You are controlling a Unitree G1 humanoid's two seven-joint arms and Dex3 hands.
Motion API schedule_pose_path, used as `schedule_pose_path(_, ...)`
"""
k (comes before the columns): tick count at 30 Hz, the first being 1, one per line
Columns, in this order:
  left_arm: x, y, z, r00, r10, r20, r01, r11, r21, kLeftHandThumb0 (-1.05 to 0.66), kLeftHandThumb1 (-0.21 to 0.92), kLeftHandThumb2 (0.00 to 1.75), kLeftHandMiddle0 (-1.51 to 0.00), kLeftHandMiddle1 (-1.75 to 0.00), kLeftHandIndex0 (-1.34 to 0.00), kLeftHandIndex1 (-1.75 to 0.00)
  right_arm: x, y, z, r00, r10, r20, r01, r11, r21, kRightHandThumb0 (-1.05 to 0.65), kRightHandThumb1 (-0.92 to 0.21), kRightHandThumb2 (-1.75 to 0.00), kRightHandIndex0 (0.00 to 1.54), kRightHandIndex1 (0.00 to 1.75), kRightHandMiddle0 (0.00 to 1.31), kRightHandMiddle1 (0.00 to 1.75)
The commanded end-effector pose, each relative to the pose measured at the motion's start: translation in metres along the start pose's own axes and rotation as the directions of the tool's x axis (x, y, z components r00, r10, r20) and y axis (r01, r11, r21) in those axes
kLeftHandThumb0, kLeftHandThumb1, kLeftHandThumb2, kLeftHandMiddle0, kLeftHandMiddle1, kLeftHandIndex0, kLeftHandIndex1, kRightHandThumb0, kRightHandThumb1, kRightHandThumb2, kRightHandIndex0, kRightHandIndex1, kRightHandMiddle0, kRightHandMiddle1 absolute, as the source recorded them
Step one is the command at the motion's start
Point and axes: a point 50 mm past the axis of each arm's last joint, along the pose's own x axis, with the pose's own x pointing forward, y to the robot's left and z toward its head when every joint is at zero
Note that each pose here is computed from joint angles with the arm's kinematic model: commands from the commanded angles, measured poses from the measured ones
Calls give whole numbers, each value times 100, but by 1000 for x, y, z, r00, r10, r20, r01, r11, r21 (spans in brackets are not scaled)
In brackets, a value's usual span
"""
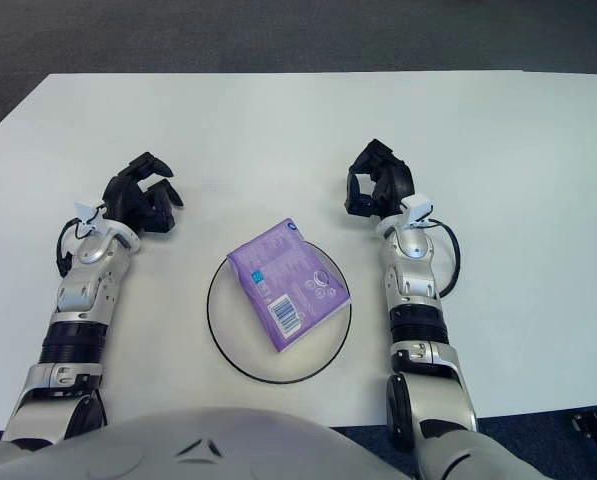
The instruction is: Put the tissue paper into the plate.
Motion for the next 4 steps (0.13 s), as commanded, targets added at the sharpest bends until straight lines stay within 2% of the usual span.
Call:
schedule_pose_path(1, -29, 3, -47, 985, 67, -162, -76, 996, -52, -1, -7, 175, -90, -175, -70, -170, -48, 5, -55, 973, -43, -228, 60, 996, 67, -47, -34, -129, 133, 175, 59, 175)
schedule_pose_path(4, -29, 3, -47, 985, 69, -160, -77, 996, -45, -1, -7, 175, -90, -175, -71, -170, -48, 5, -55, 973, -41, -226, 58, 996, 67, -47, -35, -128, 133, 175, 59, 175)
